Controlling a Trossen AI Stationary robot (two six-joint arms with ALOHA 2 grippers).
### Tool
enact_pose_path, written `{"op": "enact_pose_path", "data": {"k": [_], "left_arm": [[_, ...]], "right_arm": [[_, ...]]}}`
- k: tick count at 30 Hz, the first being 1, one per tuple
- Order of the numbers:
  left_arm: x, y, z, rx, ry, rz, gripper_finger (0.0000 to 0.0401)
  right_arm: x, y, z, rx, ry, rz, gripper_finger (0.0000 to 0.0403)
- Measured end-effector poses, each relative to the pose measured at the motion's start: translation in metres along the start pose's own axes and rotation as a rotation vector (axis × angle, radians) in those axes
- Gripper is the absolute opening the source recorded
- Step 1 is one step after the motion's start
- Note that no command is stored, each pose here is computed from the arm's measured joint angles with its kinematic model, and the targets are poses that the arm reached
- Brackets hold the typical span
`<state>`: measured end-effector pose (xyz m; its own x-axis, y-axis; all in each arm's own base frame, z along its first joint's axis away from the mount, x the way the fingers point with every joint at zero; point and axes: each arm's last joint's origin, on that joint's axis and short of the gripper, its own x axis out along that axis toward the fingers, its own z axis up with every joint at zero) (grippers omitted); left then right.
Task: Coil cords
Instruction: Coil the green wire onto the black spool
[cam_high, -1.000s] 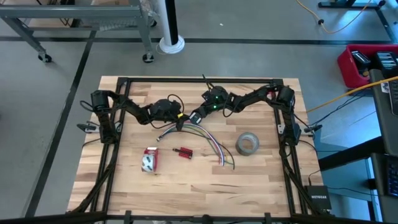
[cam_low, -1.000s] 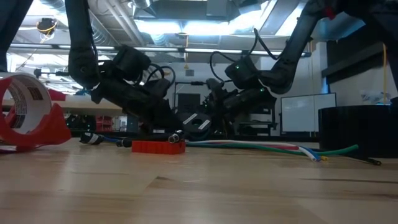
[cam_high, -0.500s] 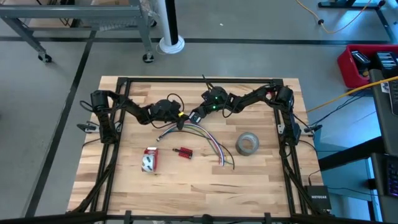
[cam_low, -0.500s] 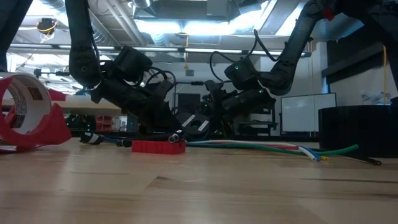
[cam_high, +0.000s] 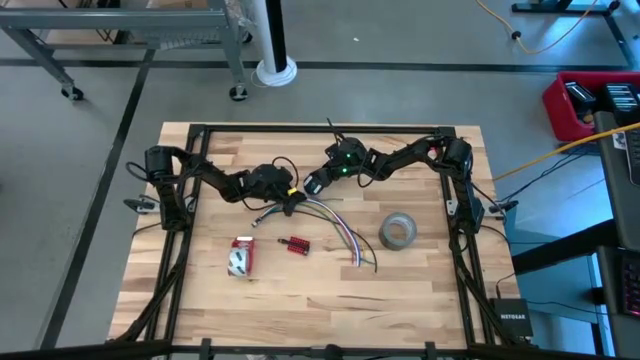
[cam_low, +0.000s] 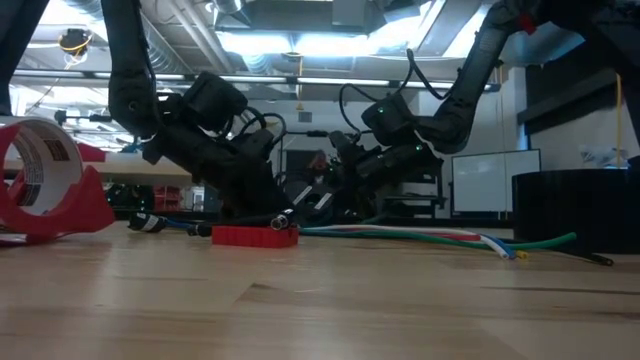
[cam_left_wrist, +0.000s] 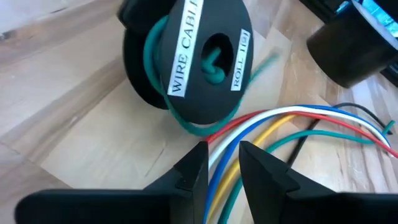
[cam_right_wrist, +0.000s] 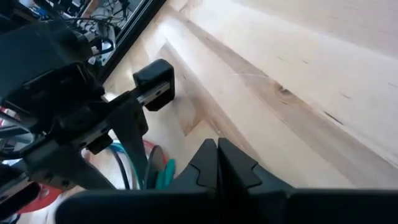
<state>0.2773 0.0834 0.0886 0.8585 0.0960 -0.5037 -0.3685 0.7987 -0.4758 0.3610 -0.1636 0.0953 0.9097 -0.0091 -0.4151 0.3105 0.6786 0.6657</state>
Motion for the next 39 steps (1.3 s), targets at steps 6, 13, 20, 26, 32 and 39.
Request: {"op": "enact_pose_path", "data": {"k": [6, 13, 20, 26, 32, 39], "left_arm": [[0.0, -0.002, -0.002, 0.021, 0.01, 0.006, 0.0068], [0.0, -0.009, 0.001, 0.023, -0.048, -0.042, 0.0037], [-0.002, -0.024, 0.009, 0.079, -0.154, -0.122, 0.0015], [-0.024, -0.043, 0.034, 0.209, -0.289, -0.176, 0.0001], [-0.068, -0.061, 0.059, 0.354, -0.353, -0.176, 0.0001], [-0.122, -0.07, 0.062, 0.446, -0.26, -0.121, 0.0003]], "right_arm": [[0.0, 0.0, 0.0, -0.002, 0.007, 0.007, 0.0002], [0.0, 0.0, -0.001, -0.004, 0.014, 0.013, 0.0003], [0.0, 0.0, -0.001, -0.004, 0.016, 0.014, 0.0014], [0.0, 0.0, -0.002, -0.005, 0.019, 0.016, 0.0017], [0.0, 0.0, -0.002, -0.005, 0.021, 0.017, 0.0018], [0.0, 0.0, -0.002, -0.005, 0.022, 0.017, 0.0018]]}}
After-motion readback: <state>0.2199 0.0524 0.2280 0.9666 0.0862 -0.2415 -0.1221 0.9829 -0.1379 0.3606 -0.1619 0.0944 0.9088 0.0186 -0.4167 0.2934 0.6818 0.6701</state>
